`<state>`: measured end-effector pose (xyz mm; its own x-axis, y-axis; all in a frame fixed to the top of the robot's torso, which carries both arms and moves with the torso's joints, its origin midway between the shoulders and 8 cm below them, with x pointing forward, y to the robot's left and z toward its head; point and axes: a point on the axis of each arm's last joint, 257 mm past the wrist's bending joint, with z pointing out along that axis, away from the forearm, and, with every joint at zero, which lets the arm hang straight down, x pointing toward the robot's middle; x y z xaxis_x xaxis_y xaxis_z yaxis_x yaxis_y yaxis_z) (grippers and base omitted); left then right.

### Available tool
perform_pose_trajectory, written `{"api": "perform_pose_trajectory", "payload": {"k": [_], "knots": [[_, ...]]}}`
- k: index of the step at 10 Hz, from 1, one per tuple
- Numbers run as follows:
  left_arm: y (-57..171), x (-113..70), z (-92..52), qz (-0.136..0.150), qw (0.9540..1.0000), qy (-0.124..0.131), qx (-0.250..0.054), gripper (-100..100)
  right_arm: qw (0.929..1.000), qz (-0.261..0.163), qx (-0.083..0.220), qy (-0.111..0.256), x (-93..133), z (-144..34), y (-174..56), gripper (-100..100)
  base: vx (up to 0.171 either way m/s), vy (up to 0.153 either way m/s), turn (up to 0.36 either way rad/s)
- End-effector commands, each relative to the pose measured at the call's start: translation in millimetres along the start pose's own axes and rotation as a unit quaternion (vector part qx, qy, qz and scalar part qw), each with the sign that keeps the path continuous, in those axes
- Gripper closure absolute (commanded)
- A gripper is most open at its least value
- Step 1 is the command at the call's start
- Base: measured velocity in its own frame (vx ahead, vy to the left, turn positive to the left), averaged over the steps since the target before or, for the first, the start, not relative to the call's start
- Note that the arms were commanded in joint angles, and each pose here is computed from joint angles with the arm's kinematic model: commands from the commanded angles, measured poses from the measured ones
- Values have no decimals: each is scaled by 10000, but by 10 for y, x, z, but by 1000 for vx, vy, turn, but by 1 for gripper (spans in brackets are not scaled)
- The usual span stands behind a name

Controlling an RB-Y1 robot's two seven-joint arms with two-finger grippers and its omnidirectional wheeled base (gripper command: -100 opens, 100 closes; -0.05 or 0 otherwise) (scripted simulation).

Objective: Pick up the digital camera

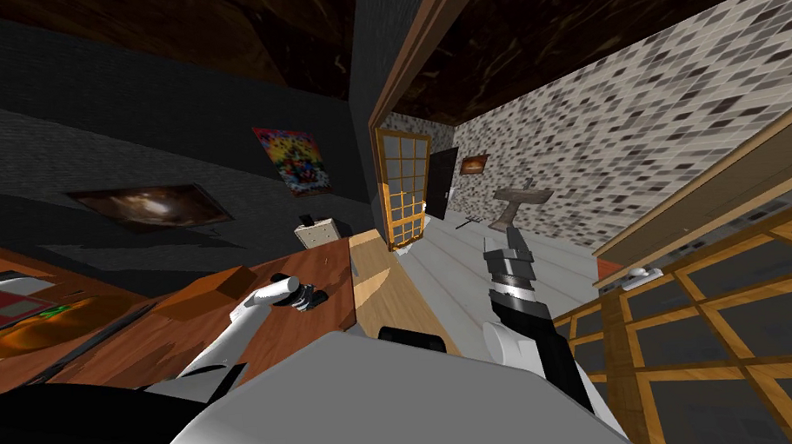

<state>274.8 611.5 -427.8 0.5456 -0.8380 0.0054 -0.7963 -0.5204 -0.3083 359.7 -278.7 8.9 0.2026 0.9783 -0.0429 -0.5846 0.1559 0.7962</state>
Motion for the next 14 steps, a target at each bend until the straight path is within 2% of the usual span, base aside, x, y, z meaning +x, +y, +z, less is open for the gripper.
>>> {"api": "perform_pose_trajectory", "payload": {"k": [1, 2, 3, 4, 5, 7, 8, 9, 13, 14], "knots": [[52, -135, -32, -135, 9998, -77, -158, -100, 10000, 0, 0, 0, 0, 0, 0, 0, 28, 18, -34], [89, -234, -55, -244, 9993, -138, -258, -100, 10000, 0, 0, 0, 0, 0, 0, 0, 31, 25, -47], [57, -192, -39, -177, 9996, -101, -188, -100, 10000, 0, 0, 0, 0, 0, 0, 0, 15, 14, -8], [66, -205, -43, -190, 9995, -107, -207, 0, 10000, 0, 0, 0, 0, 0, 0, 0, 0, 0, 0], [136, -171, 61, -205, 9995, -111, -205, -100, 10000, 0, 0, 0, 0, 0, 0, 0, 11, 32, -15], [209, -134, 163, -216, 9995, -117, -207, -100, 10000, 0, 0, 0, 0, 0, 0, 0, 15, 48, -26], [193, -144, 123, -214, 9995, -113, -215, -100, 10000, 0, 0, 0, 0, 0, 0, 0, 9, 20, -7], [193, -143, 129, -213, 9995, -114, -205, 100, 10000, 0, 0, 0, 0, 0, 0, 0, 0, 0, 0], [191, -142, 128, -216, 9995, -113, -204, 100, 10000, 0, 0, 0, 0, 0, 0, 0, 0, 0, 0], [191, -143, 127, -215, 9995, -114, -204, 0, 10000, 0, 0, 0, 0, 0, 0, 0, 0, 0, 0]]}}
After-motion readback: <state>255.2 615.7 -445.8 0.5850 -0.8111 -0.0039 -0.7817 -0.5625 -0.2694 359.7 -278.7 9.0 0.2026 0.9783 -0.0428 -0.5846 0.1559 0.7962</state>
